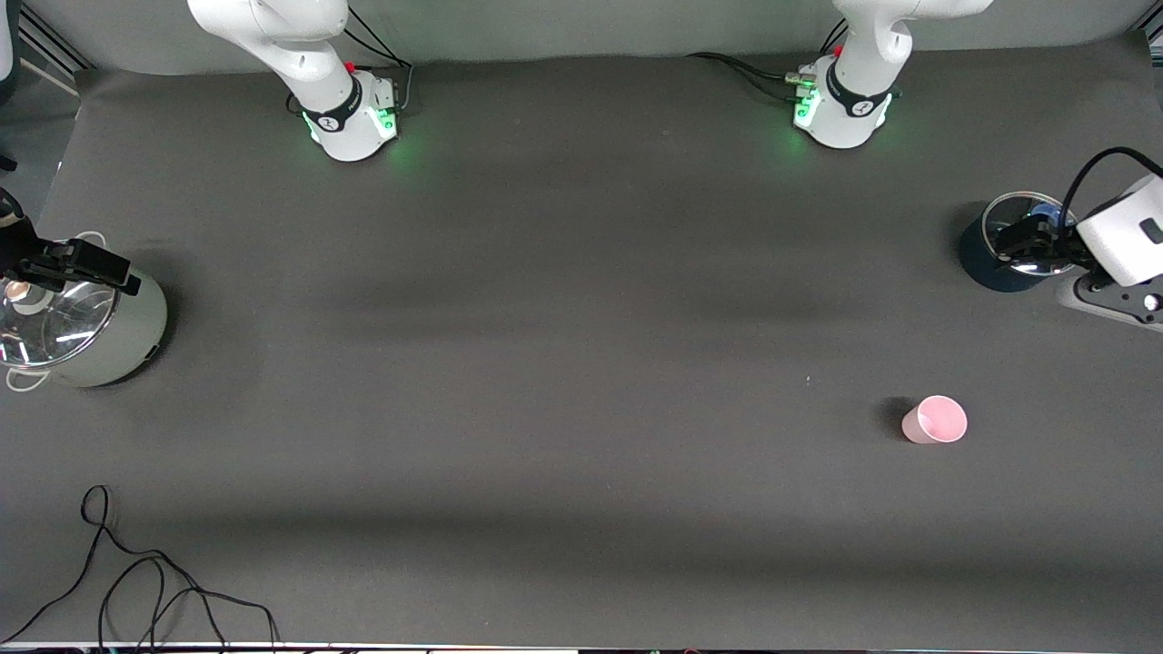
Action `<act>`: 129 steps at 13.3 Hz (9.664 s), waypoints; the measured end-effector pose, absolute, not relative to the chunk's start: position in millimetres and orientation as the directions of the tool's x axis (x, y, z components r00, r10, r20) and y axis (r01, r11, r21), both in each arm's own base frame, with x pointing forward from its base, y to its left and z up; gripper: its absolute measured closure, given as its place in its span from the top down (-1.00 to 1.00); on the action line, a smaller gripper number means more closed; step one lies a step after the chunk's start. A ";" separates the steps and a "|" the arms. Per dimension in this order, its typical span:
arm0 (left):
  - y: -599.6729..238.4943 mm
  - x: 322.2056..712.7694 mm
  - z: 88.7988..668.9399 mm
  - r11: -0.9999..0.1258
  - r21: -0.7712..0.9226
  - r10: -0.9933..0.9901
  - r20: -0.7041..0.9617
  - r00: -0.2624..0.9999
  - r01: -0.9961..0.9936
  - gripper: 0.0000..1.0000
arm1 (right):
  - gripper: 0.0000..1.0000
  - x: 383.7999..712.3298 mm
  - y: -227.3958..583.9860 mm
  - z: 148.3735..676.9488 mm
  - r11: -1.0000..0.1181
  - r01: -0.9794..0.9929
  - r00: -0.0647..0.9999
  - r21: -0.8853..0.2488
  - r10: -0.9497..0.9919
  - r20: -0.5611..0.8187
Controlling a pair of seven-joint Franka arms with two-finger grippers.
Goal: Transfer pink cup from left to right arm
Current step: 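Lower the open left gripper toward the pink cup, then close the left gripper around the pink cup's rim, then carry the pink cup with the left gripper toward the table's middle, then hold the cup with the left gripper while the right gripper grasps it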
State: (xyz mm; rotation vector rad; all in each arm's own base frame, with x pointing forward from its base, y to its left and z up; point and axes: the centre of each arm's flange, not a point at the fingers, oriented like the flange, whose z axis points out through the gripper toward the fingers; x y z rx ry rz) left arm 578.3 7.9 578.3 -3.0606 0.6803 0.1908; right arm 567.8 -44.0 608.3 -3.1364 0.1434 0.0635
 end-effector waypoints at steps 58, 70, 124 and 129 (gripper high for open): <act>201.8 641.8 145.6 -0.148 0.092 -0.514 0.844 0.156 -0.985 0.98 | 1.00 569.2 -46.9 604.9 -0.995 -0.096 0.994 0.001 -0.096 -0.047; 159.3 665.8 159.2 -0.120 0.063 -0.463 0.879 0.112 -0.991 0.31 | 1.00 569.4 -48.4 604.3 -0.995 -0.099 0.994 0.001 -0.099 -0.048; -600.5 492.4 358.0 -0.675 0.002 -0.270 0.930 0.250 -0.738 0.31 | 1.00 641.8 187.5 580.6 -0.980 0.194 0.981 -0.038 0.193 0.038; -608.7 482.0 357.9 -0.664 0.003 -0.273 0.930 0.246 -0.748 0.31 | 1.00 638.6 215.8 568.9 -0.997 0.067 0.998 -0.043 0.066 0.022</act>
